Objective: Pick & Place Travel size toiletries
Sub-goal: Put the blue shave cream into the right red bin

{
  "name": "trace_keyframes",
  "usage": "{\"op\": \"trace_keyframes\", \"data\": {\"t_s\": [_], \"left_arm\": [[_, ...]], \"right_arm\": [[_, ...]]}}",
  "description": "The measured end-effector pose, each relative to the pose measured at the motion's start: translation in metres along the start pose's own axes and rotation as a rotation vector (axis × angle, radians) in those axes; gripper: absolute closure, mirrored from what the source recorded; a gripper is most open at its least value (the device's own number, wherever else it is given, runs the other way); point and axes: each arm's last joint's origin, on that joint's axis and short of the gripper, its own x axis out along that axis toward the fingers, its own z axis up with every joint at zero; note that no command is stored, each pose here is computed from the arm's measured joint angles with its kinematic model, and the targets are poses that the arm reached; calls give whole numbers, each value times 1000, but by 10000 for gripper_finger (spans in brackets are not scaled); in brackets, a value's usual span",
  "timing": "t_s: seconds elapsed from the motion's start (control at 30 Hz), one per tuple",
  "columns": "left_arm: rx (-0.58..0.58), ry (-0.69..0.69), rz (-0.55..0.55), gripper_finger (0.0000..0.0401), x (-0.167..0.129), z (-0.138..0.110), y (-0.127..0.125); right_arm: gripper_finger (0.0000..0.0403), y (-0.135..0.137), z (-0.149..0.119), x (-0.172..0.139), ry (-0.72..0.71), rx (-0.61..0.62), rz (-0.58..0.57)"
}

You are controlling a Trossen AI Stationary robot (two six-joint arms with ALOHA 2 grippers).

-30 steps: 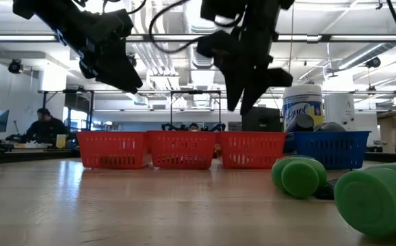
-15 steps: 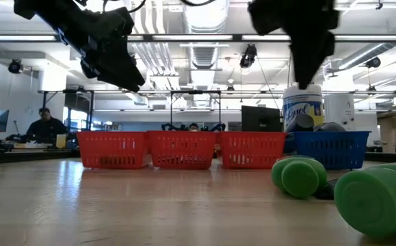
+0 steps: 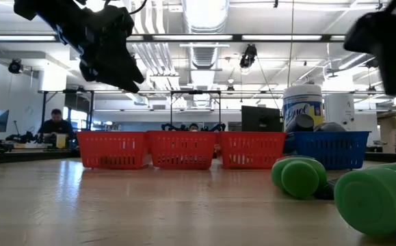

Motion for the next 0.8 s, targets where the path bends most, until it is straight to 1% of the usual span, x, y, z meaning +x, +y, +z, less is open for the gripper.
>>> {"op": "trace_keyframes", "data": {"t_s": [0.1,0.17,0.2,0.3,0.37,0.5,0.63,0.8], "left_arm": [[-57,3,-9,170,0,0,-1],[-75,17,-34,170,0,-1,-2],[-78,25,-47,170,0,-1,-2],[-85,38,-69,170,-1,-2,-3],[-95,39,-71,170,-1,-2,-4],[-126,42,-71,170,-1,-2,-4],[-140,43,-73,170,-1,-2,-5],[-140,43,-74,170,-1,-3,-5]], "right_arm": [[99,11,-13,11,-29,-33,56],[95,16,-18,21,-49,-10,94],[94,18,-21,27,-45,4,94],[97,19,-26,43,-22,48,64],[102,17,-29,50,4,59,13],[115,17,-29,56,-17,65,-57],[129,21,-26,62,-52,40,-43],[145,21,-28,80,-41,9,-58]]}}
